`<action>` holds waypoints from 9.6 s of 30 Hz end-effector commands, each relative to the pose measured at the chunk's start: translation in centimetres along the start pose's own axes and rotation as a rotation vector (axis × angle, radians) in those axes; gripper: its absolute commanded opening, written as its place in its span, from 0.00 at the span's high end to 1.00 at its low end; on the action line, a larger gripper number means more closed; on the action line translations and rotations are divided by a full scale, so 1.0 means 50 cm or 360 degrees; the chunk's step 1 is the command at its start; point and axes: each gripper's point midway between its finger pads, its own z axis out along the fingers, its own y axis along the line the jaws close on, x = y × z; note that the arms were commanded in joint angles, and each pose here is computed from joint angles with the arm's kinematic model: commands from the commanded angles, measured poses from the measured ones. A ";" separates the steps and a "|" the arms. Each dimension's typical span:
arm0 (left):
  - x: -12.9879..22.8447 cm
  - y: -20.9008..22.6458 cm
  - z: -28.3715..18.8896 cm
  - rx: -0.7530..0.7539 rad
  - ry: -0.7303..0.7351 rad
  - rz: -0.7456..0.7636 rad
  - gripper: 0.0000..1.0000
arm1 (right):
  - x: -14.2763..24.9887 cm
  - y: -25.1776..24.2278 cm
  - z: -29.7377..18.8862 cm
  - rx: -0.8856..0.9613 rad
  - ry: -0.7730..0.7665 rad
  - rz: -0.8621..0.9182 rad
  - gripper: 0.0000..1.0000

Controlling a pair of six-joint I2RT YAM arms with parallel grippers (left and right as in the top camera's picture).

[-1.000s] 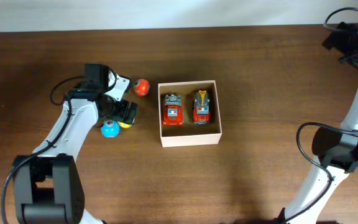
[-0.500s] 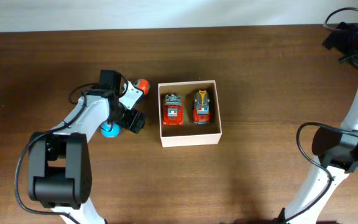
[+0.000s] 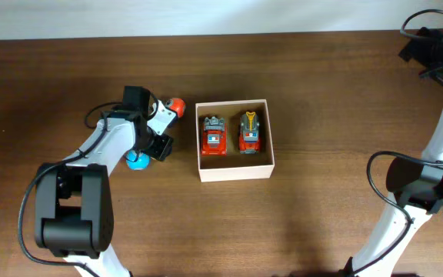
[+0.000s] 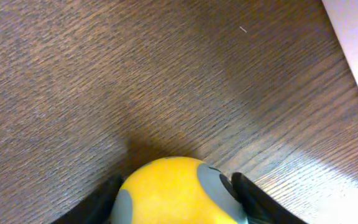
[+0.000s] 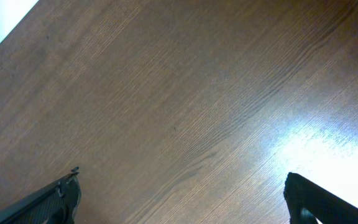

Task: Pack container
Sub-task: 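Lower the left gripper and grasp the yellow ball, then carry the yellow ball over the pink box with the left gripper, then lower the yellow ball into the box corner and open the left gripper, then move the left gripper to the red ball and grasp it, then carry the red ball over the pink box with the left gripper, then lower the red ball beside the yellow ball and open the left gripper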

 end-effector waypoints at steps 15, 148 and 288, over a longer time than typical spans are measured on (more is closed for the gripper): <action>-0.165 0.007 -0.160 0.0082 -0.0256 -0.0159 0.55 | -0.003 -0.005 -0.018 0.0009 -0.0036 0.0008 0.01; -0.297 0.067 -0.061 -0.0222 -0.0184 -0.0378 0.01 | -0.003 -0.005 -0.018 0.0009 -0.0036 0.0008 0.01; -0.201 -0.299 -0.281 0.0194 0.0311 0.0339 0.29 | -0.003 -0.005 -0.018 0.0009 -0.0036 0.0008 0.01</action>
